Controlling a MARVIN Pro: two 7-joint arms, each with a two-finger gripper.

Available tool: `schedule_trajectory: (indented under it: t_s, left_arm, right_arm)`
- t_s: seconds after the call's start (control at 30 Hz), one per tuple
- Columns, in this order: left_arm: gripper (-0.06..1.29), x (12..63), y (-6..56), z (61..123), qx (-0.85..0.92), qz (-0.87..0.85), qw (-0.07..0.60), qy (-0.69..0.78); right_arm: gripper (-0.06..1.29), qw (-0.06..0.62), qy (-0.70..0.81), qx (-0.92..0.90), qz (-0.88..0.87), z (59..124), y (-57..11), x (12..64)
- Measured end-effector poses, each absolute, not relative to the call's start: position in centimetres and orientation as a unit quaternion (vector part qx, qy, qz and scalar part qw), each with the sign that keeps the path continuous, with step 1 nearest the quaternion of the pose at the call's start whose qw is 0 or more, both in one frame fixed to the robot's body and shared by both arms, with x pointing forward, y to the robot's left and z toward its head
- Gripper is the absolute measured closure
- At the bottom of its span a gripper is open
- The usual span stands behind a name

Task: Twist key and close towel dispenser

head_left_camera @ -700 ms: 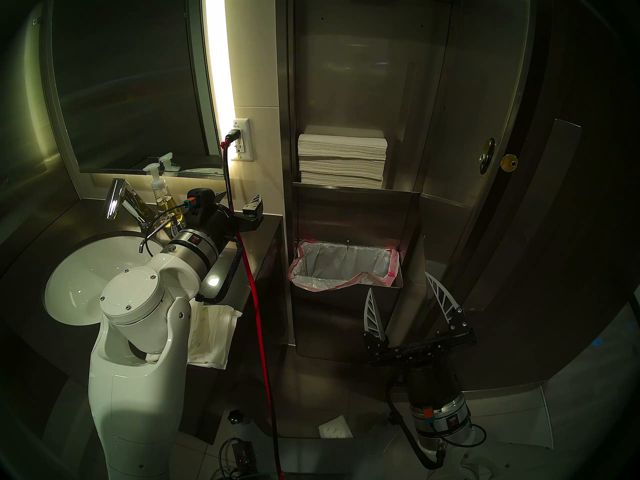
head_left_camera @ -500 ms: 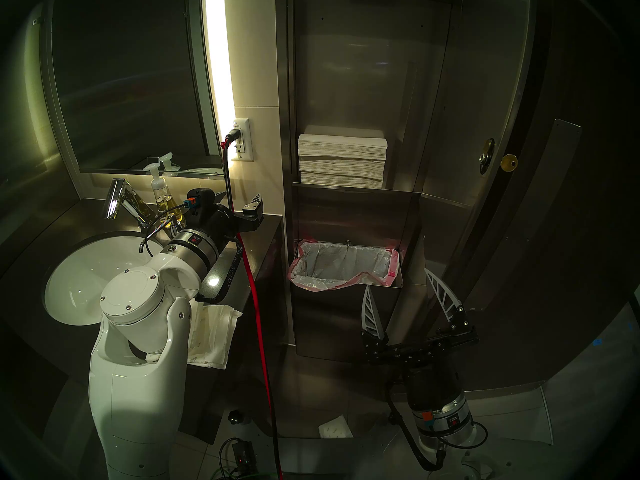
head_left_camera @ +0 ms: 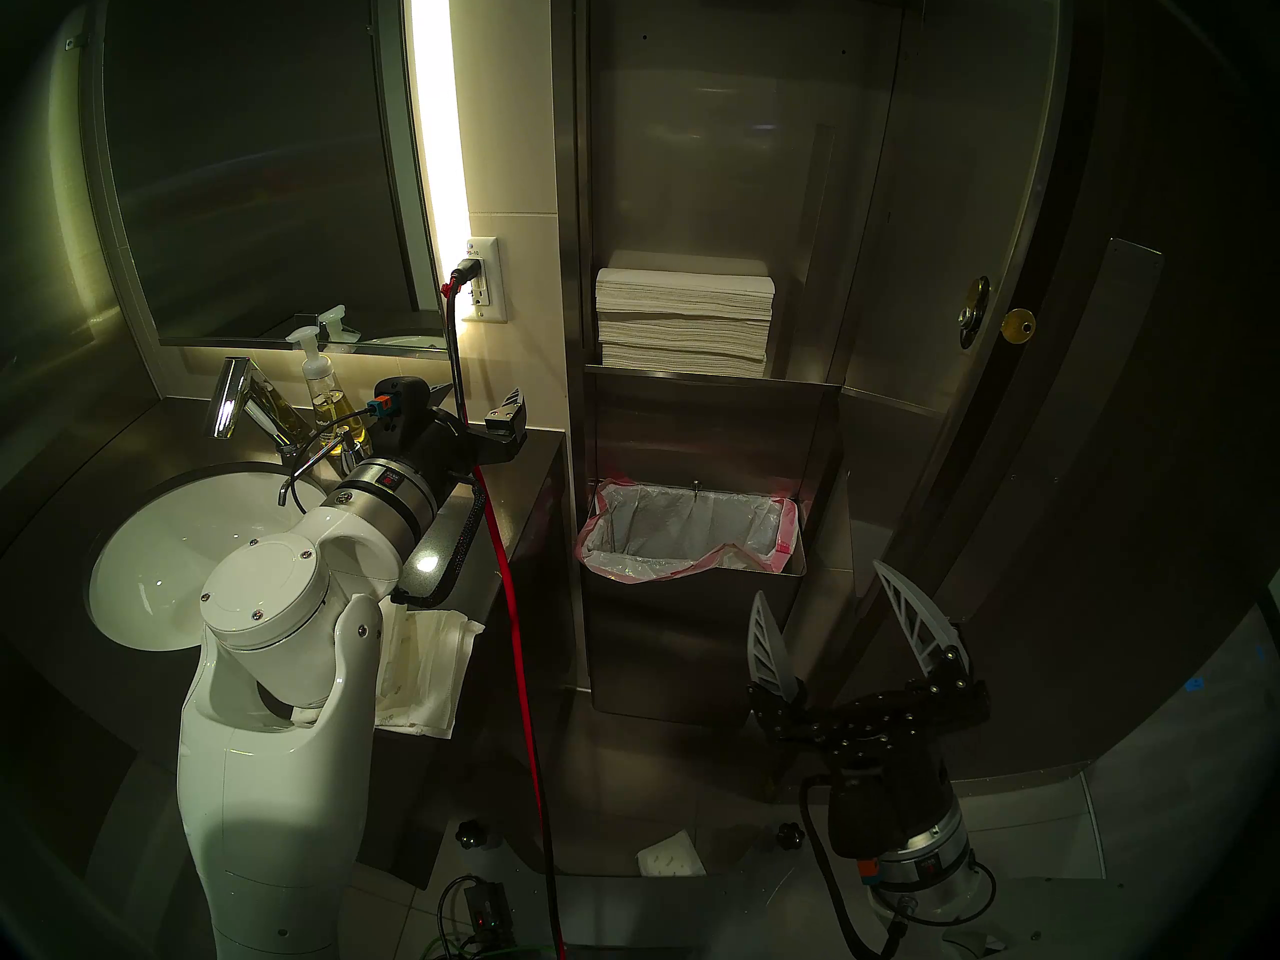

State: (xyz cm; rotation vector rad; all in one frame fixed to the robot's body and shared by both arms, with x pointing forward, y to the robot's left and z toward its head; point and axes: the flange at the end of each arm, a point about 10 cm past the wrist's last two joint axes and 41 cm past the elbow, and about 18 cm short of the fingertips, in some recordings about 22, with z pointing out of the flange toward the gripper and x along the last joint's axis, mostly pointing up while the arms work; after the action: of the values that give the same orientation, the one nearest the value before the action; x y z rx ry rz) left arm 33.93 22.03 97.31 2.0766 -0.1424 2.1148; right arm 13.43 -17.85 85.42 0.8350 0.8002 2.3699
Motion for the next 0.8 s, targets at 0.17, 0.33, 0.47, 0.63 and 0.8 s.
schedule_trajectory:
  t_s: [0.17,0.33,0.47,0.63,0.8]
  left_arm:
    - [0.0,33.9,22.0,97.3,0.697,0.71,0.087,-0.048]
    - [0.0,33.9,22.0,97.3,0.697,0.71,0.087,-0.048]
    - [0.0,33.9,22.0,97.3,0.697,0.71,0.087,-0.048]
    - [0.0,33.9,22.0,97.3,0.697,0.71,0.087,-0.048]
    - [0.0,33.9,22.0,97.3,0.697,0.71,0.087,-0.048]
  right_arm:
    - [0.01,0.282,0.272,0.291,0.872,85.8,-19.0,13.2]
    - [0.01,0.311,0.24,0.277,0.877,86.3,-19.5,13.2]
    - [0.01,0.311,0.203,0.297,0.88,86.5,-19.4,13.4]
    - [0.01,0.29,0.131,0.354,0.879,86.7,-19.6,14.2]
    - [0.0,0.256,0.074,0.38,0.886,86.9,-19.8,15.3]
